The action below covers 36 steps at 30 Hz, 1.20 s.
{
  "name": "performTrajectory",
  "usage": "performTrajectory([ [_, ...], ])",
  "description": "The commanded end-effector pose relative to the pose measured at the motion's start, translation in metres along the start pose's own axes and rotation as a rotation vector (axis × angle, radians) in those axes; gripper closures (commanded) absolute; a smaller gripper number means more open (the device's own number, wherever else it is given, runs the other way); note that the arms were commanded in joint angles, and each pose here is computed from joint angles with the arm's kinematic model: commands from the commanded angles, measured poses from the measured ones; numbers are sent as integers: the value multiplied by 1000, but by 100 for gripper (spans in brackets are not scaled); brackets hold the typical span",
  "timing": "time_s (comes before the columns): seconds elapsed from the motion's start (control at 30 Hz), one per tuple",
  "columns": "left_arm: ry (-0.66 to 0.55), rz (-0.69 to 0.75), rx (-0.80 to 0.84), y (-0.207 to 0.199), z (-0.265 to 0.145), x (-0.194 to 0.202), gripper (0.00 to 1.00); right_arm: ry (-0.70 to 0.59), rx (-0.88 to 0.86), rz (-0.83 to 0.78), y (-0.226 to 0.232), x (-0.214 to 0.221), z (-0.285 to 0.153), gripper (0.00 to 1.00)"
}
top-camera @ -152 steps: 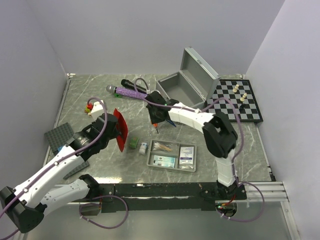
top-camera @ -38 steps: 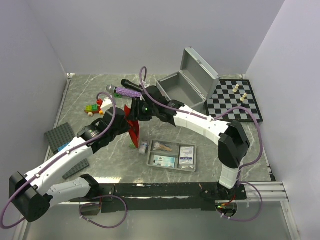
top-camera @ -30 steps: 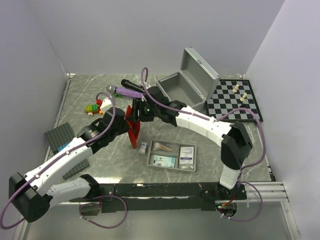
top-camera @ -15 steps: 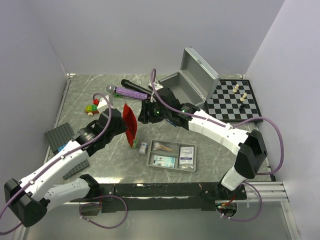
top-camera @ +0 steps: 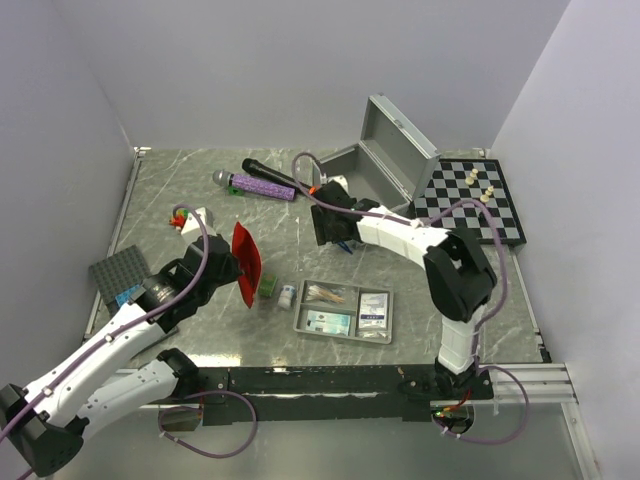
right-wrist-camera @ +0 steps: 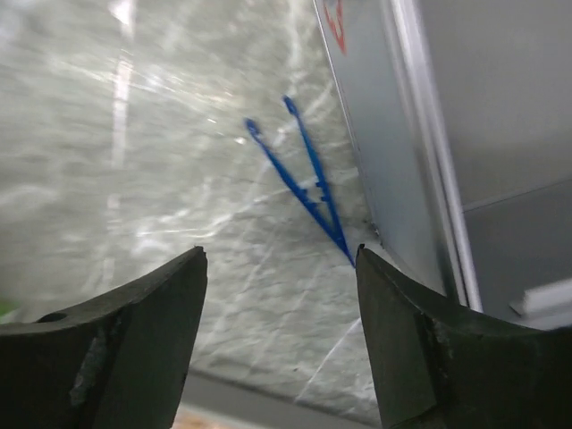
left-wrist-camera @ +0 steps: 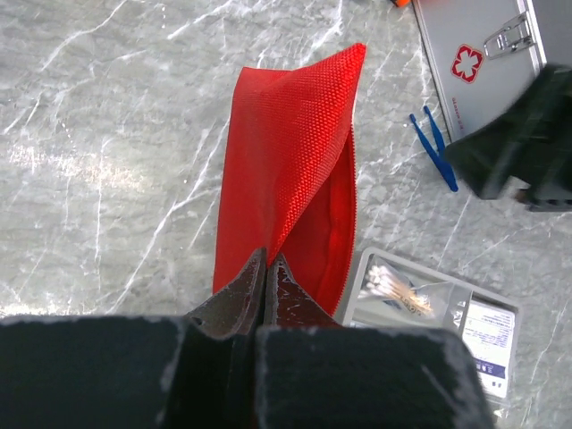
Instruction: Organize the medicine kit
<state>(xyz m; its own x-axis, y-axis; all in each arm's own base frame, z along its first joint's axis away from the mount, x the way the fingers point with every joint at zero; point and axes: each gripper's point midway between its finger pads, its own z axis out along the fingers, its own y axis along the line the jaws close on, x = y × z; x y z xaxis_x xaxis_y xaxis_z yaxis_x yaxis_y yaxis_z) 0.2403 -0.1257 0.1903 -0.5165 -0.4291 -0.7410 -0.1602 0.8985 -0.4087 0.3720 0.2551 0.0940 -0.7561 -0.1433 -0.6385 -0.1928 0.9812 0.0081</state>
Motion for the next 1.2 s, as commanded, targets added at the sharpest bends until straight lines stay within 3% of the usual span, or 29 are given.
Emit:
performTrajectory([
  [0.0, -35, -9, 1, -2, -3, -10, 99, -14, 94, -59, -10, -11, 10, 24],
  [0.53, -34, -6, 7, -1, 3, -5, 99, 104, 66, -68, -8, 22, 57, 23],
  [0.93, -16, -7, 11, -4, 8, 0, 99, 153, -116, -61, 38, 41, 42, 31],
  [1.17, -16, -9, 12, -3, 6, 0, 99, 140, -63, -37, 29, 39, 41, 32],
])
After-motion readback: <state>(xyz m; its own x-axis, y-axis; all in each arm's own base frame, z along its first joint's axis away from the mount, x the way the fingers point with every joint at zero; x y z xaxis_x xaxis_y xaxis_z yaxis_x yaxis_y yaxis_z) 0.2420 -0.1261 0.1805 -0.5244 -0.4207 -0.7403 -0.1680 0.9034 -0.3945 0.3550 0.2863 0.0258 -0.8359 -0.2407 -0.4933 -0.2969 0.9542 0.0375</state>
